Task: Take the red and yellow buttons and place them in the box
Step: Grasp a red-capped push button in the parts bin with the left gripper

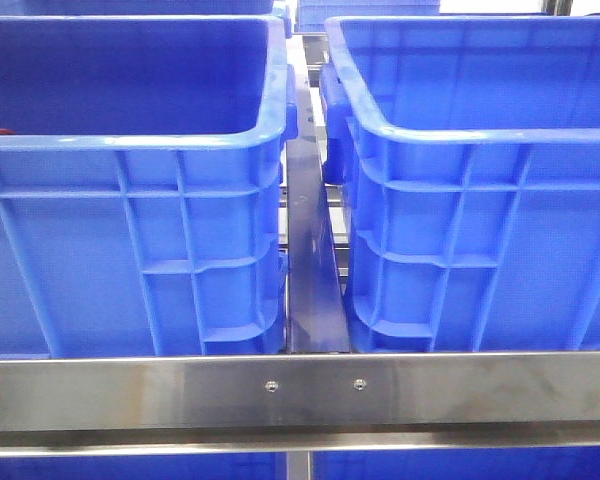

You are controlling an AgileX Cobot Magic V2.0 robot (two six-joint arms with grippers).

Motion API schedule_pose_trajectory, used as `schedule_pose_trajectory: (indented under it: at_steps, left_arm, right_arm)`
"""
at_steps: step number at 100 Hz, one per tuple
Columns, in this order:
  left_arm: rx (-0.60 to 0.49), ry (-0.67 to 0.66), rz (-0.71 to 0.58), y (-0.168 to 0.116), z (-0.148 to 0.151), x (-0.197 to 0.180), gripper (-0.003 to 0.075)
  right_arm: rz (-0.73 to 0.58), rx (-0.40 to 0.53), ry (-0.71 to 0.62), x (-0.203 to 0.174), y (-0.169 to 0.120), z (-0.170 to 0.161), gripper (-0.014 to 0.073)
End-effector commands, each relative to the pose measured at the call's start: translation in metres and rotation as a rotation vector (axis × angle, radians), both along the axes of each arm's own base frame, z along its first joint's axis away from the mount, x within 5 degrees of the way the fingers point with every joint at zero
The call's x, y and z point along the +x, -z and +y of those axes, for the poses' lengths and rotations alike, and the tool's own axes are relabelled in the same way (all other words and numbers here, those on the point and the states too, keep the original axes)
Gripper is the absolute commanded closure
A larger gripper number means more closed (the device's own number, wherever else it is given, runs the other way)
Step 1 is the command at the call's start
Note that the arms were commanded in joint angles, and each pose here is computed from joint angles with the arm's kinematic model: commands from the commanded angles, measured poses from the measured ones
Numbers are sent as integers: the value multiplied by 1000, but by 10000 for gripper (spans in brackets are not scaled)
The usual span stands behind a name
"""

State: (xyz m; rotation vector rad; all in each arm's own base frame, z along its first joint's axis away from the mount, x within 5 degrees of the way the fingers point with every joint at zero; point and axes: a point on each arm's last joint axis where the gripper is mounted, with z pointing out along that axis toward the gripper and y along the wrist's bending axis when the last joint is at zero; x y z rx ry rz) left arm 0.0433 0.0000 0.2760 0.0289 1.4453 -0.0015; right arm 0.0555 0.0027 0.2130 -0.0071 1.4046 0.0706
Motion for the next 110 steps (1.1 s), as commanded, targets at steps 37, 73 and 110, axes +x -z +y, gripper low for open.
schedule_pose_trajectory:
  at_steps: [37,73,110]
  left_arm:
    - [69,-86,357,-106,6,45,739]
    - [103,-114,726,-107,8,98,738]
    - [156,-100,756,-103,7,105,192]
  right_arm:
    - [-107,-6,-3,-4,-9,0,662]
    - [-107,-6,-3,-4,-9,0,662]
    - [-107,-6,-3,-4,-9,0,662]
